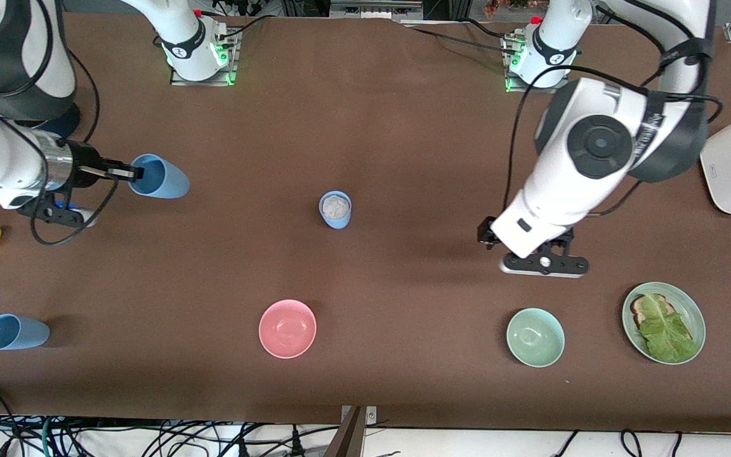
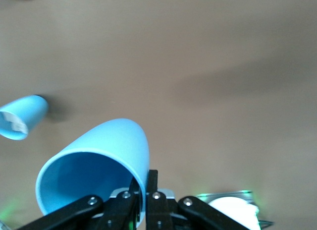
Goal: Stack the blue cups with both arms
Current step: 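Open and raise the left gripper while the right gripper lifts the cup, then carry the blue cup over the tissue cup with the right gripper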
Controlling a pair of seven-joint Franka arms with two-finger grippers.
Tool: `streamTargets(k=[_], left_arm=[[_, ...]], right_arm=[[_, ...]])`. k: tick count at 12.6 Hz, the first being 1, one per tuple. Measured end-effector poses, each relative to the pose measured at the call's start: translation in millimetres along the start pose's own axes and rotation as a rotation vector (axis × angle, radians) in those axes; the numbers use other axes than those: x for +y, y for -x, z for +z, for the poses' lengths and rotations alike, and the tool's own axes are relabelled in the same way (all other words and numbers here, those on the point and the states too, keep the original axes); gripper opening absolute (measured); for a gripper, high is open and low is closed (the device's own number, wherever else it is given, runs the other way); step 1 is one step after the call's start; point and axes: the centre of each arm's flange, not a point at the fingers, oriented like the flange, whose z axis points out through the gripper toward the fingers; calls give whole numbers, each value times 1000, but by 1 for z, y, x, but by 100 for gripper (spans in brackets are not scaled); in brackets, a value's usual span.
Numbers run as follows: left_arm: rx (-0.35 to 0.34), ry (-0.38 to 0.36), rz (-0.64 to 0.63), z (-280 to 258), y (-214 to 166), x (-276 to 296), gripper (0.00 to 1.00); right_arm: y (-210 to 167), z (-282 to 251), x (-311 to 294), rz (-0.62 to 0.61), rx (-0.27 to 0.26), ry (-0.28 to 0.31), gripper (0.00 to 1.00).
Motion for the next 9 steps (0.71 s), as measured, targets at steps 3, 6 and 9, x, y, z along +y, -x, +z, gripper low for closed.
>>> streamTargets(k=[3, 6, 9], left_arm=[[-3, 0, 30, -1, -12, -73, 100], [-5, -1, 5, 0, -17, -140, 100], [-5, 32, -61, -9, -13, -184, 100]], right_arm=[[28, 14, -85, 82, 76, -11, 5], [57, 38, -161, 160, 159, -35, 5], [71, 80, -220, 216, 221, -53, 5]])
